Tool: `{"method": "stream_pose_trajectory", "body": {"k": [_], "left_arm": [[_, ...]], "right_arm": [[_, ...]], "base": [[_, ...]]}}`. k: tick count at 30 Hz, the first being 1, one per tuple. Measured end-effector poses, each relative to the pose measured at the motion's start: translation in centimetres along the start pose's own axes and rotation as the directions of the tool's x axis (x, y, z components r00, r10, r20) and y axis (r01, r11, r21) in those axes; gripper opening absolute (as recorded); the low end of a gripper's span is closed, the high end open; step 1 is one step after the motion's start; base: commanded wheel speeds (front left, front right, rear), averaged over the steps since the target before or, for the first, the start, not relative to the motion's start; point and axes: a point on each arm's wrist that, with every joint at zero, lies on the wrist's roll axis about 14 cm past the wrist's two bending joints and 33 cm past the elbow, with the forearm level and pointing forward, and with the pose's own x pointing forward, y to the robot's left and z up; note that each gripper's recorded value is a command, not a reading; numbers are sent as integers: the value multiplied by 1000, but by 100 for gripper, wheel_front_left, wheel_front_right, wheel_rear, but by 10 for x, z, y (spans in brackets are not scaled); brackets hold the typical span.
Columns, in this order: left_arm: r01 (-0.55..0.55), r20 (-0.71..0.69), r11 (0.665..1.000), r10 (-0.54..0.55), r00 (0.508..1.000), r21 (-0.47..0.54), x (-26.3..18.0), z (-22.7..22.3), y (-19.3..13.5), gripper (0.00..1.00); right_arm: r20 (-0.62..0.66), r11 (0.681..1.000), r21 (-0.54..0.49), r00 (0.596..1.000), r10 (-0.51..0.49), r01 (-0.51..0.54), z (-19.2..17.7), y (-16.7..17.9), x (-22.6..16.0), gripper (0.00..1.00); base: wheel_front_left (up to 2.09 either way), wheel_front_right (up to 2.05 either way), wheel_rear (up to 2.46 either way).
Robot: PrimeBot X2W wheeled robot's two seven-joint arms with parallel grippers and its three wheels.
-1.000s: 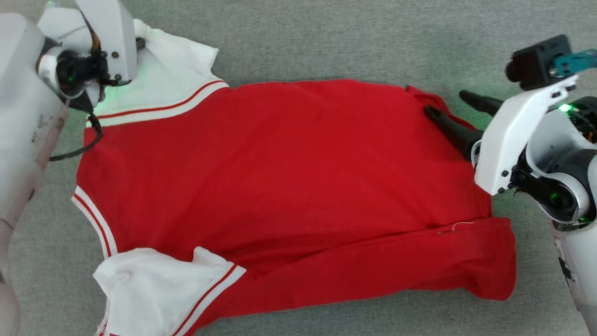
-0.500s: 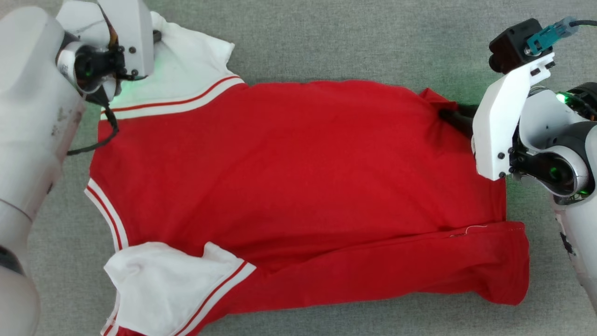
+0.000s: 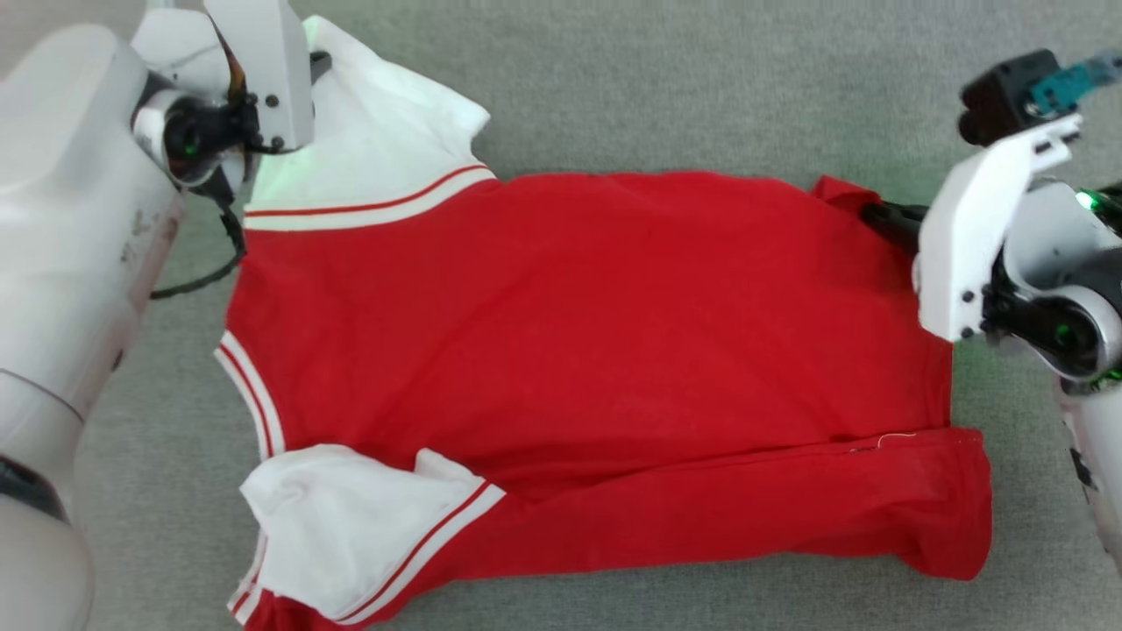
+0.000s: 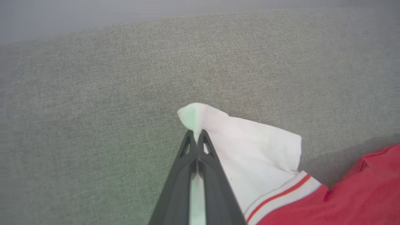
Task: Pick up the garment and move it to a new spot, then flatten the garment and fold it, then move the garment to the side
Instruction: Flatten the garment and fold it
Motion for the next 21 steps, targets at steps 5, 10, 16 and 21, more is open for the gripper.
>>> {"method": "stream_pose_trajectory", "body": {"k": [5,10,16,21], "left_arm": [[14,66,1000,-14,998,5,-27,11,-5,0],[38,115,999,-42,993,34,-58,13,-12,0],[51,132,997,-59,990,59,-98,0,-12,0],[59,125,996,-67,990,68,-129,-18,-17,0]], "right_arm": [[93,1000,-18,996,-18,20,9,-2,-19,0],[162,998,-48,987,-24,32,11,2,-39,0],[213,997,-71,977,-14,29,6,10,-65,0],[229,997,-74,973,-13,31,-7,13,-84,0]], "base": [[0,0,0],[0,0,0],[0,0,0],[0,0,0]]}}
